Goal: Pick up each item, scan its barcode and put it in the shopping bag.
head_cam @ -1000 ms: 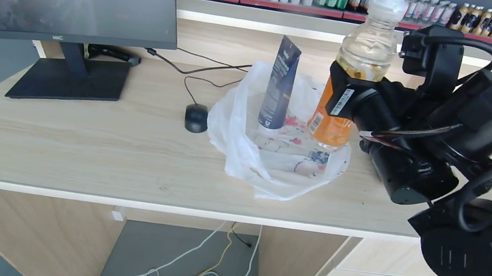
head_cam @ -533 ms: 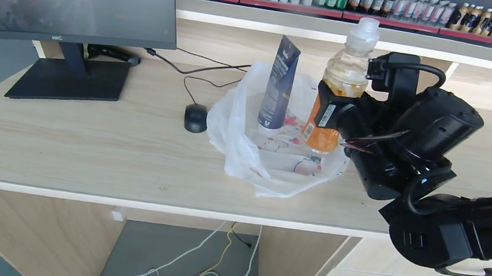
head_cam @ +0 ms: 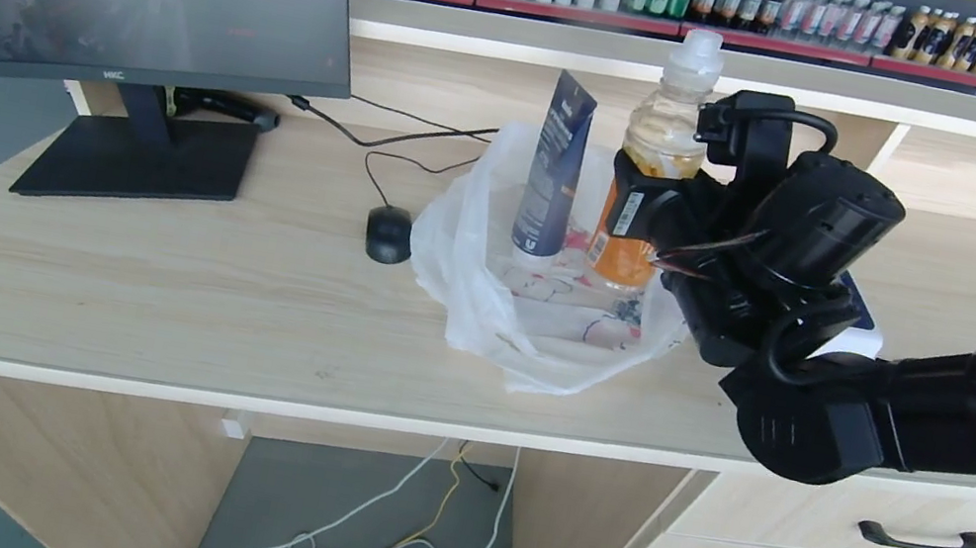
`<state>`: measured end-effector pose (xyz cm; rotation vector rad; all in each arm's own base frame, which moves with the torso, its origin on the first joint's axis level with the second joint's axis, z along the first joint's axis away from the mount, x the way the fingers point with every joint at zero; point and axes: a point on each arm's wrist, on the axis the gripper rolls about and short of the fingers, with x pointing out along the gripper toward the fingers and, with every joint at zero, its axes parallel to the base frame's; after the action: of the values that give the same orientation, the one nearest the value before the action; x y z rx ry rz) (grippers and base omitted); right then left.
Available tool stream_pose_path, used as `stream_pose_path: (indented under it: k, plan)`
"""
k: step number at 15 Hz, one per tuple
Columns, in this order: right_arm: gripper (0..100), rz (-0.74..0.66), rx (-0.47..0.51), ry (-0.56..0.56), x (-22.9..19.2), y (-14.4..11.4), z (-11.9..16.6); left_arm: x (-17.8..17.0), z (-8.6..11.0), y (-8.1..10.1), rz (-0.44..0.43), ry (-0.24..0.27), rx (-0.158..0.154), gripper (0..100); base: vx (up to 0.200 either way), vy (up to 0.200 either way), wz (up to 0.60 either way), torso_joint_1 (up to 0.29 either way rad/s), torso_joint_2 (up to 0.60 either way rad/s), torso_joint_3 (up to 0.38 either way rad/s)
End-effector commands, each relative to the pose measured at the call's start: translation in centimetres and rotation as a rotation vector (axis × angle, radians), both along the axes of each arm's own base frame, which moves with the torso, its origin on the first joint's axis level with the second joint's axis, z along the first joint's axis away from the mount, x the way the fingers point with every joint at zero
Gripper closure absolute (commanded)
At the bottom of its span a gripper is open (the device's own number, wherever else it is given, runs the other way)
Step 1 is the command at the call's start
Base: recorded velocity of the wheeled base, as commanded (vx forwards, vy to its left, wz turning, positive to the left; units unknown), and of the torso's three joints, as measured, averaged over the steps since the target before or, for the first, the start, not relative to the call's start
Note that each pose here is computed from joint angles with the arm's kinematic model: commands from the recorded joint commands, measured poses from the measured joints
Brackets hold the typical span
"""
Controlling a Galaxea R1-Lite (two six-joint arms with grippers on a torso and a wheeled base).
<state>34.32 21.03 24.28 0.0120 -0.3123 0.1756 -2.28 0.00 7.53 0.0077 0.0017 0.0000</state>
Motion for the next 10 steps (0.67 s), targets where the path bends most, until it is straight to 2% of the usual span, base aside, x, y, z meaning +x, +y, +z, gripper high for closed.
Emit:
stream_pose_path:
  k: [1,10]
  plan:
    - [100,0.032,-0.003,-0.012,0.9,1.0,0.1,0.0,0.0,0.0,0.0,0.0,0.0,0,0.0,0.0,0.0,0.0,0.0,0.0]
    - [100,0.019,-0.004,0.029,1.6,0.4,-1.2,0.0,0.0,0.0,0.0,0.0,0.0,0,0.0,0.0,0.0,0.0,0.0,0.0]
